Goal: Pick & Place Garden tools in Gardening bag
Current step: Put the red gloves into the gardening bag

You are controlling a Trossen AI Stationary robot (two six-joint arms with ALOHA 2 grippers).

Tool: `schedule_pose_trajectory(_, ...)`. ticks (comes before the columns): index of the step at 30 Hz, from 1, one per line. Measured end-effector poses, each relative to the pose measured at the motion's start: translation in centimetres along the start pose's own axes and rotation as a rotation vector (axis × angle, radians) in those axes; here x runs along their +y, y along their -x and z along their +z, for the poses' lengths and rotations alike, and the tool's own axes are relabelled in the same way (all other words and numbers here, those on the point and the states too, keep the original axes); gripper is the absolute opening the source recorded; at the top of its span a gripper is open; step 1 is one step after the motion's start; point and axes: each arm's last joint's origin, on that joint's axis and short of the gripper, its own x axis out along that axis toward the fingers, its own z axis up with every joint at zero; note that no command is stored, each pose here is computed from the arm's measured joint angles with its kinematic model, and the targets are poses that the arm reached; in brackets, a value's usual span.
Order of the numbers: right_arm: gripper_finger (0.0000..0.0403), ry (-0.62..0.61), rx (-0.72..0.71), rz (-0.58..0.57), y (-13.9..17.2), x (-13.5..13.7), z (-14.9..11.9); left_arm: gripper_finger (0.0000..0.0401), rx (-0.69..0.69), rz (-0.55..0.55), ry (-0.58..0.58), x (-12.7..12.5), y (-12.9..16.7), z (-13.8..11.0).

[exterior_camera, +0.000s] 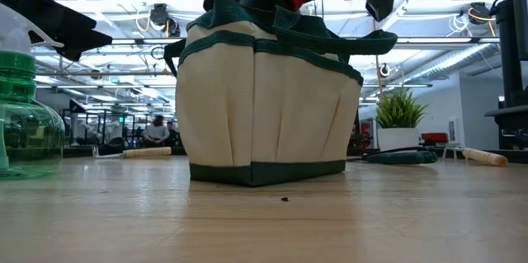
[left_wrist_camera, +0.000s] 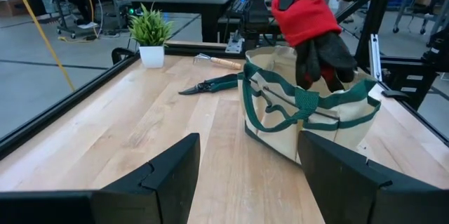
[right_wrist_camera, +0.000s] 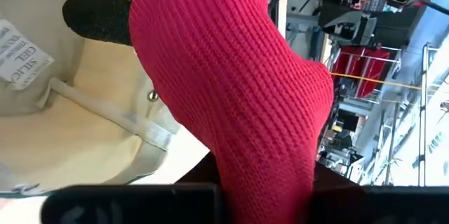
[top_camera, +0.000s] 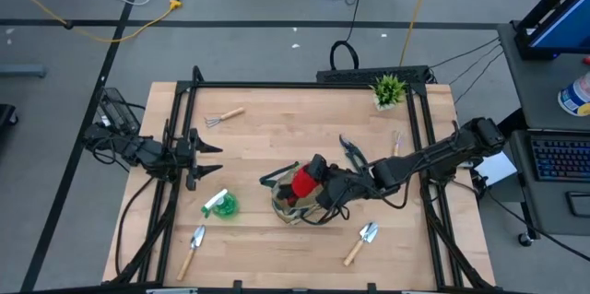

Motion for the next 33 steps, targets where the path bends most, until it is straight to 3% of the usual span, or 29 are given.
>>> schedule_pose_trajectory(8, 0.0036, 0.038, 0.016, 0.051, -1.0, 1.1, 0.4, 0.0244, 0.000, 0.000, -0.001, 0.0, 0.0, 0.0)
schedule_pose_trajectory(15, 0.0036, 0.272, 0.079, 0.102, -3.4, 3.3, 1.5, 0.0244, 0.001, 0.000, -0.001, 0.0, 0.0, 0.0)
schedule_pose_trajectory(20, 0.0036, 0.360, 0.164, 0.042, -4.2, 3.3, 1.9, 0.0244, 0.001, 0.000, -0.001, 0.0, 0.0, 0.0)
schedule_pose_trajectory(33, 0.0076, 0.319, 0.156, 0.000, -4.3, 2.9, 2.1, 0.0244, 0.005, 0.000, -0.007, 0.0, 0.0, 0.0)
